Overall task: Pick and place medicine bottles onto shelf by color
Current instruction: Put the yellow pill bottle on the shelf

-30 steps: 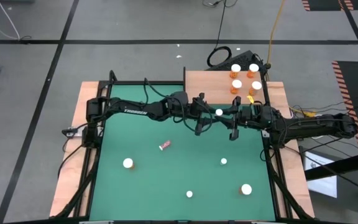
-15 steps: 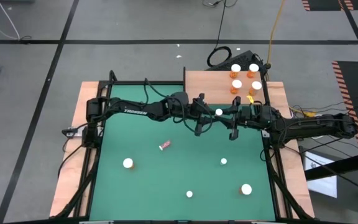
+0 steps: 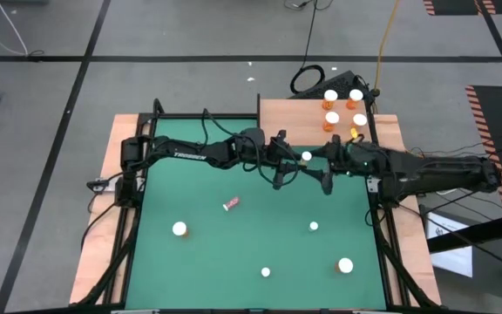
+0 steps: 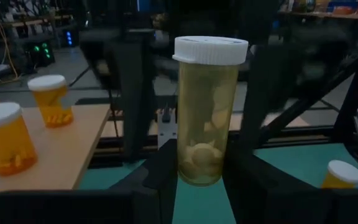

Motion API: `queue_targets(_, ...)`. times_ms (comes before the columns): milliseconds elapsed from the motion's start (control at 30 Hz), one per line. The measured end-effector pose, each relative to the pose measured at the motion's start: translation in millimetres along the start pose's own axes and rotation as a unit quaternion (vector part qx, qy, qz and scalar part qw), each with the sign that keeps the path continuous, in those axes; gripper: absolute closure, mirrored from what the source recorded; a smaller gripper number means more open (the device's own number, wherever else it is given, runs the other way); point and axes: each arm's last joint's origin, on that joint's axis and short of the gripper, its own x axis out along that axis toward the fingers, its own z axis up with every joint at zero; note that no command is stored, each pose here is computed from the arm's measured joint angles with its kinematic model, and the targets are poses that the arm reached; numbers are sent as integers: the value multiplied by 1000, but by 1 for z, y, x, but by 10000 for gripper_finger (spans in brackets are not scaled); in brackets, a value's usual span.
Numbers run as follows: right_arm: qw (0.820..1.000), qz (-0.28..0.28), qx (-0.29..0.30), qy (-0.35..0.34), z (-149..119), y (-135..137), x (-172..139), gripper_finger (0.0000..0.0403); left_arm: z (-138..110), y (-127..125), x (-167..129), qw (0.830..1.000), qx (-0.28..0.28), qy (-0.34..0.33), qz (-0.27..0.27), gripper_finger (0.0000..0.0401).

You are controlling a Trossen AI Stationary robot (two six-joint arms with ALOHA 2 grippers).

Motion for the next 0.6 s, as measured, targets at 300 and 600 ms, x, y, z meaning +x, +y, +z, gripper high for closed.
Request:
queue_targets(300,981,-58,3,185,90,9,-23,117,-1,0,0,1000,4,5,1,286)
queue_targets(600,926,-54,-87,363,138,17,9,128,-5,0,0,1000,6,22,1,286)
